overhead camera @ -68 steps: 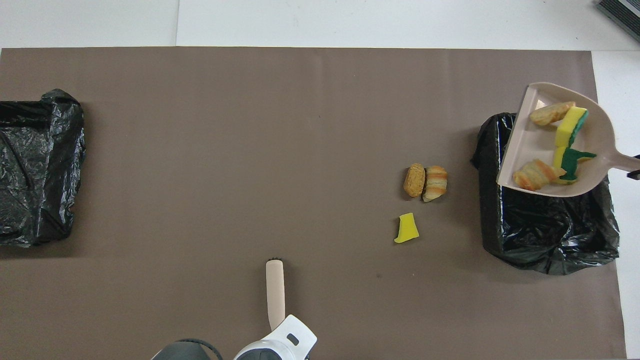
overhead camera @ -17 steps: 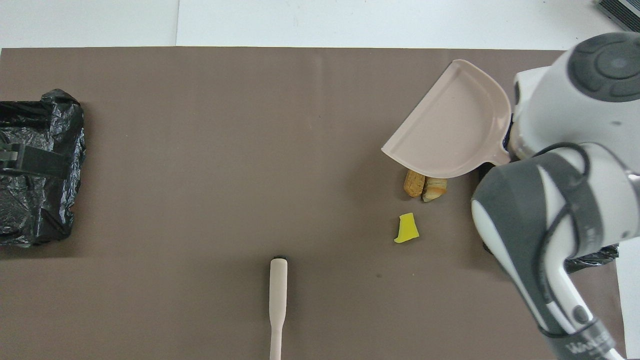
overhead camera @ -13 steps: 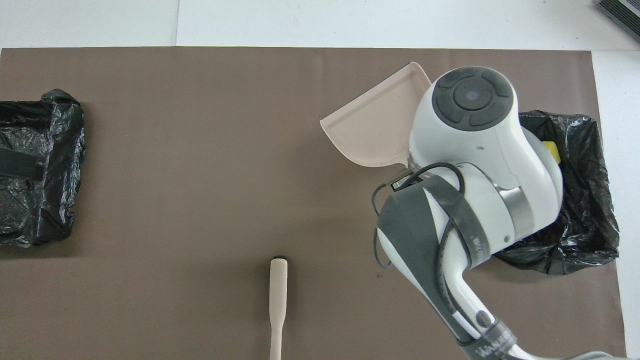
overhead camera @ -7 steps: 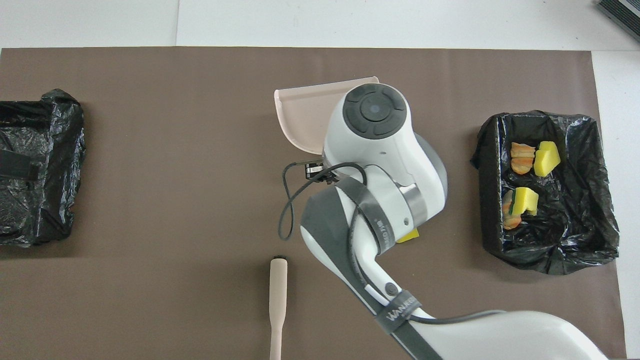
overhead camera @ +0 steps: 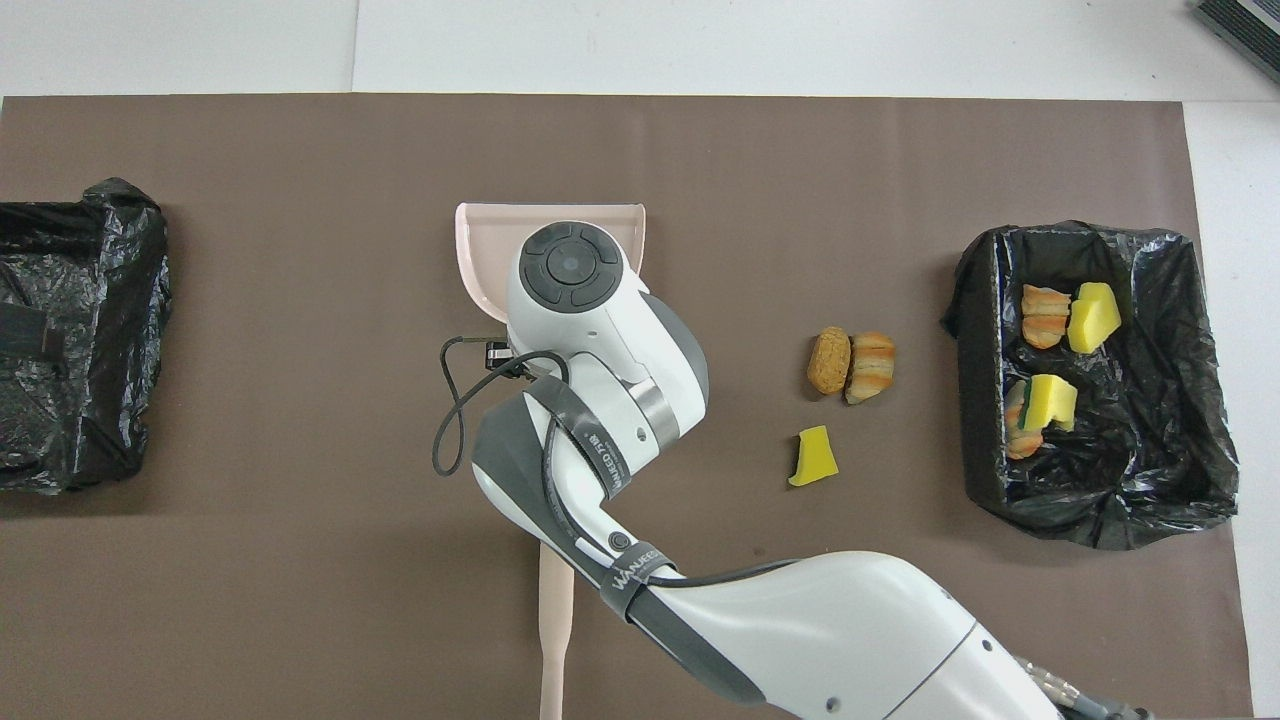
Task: Sweep and dump trash in bin
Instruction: 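Set the dustpan down mid-table with the right gripper, then release the dustpan and withdraw the right gripper while the left gripper approaches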
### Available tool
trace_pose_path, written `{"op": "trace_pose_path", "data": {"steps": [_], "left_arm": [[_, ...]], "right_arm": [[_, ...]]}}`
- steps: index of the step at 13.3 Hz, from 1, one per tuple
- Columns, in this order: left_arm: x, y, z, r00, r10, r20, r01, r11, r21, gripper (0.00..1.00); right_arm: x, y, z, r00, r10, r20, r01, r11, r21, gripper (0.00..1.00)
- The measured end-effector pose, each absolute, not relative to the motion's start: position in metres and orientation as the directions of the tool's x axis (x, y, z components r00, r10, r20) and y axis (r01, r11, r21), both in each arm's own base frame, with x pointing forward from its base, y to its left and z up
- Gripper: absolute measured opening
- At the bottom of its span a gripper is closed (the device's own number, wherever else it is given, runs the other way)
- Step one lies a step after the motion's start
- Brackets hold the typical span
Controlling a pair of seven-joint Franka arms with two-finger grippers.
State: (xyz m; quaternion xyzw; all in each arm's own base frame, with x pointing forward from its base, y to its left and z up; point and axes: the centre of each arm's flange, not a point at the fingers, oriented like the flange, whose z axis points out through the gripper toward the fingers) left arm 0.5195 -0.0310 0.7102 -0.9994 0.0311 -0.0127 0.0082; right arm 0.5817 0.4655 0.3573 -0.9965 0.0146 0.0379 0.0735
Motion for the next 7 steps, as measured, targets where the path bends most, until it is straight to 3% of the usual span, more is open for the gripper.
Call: {"op": "trace_pose_path", "data": {"steps": [4,5,7], "left_arm": [[0.519,-0.032,0.71,0.998,-0.065,0.025,-0.064,-0.998,-0.017,1.0],[0.519,-0.033,0.71,0.997,-0.067,0.025,-0.066,-0.998,-0.017,1.0],[0.519,-0.037,0.71,0.997,-0.075,0.025,-0.074,-0.997,-0.017,1.0]], "right_arm": [[0.583,0.466,0.346,0.996,-0.018,-0.086,-0.03,-0.99,-0.14,0.32],[0.584,0.465,0.347,0.997,0.003,-0.079,-0.008,-0.99,-0.14,0.39],[0.586,0.463,0.358,0.997,0.034,-0.072,0.024,-0.99,-0.141,0.66]]}}
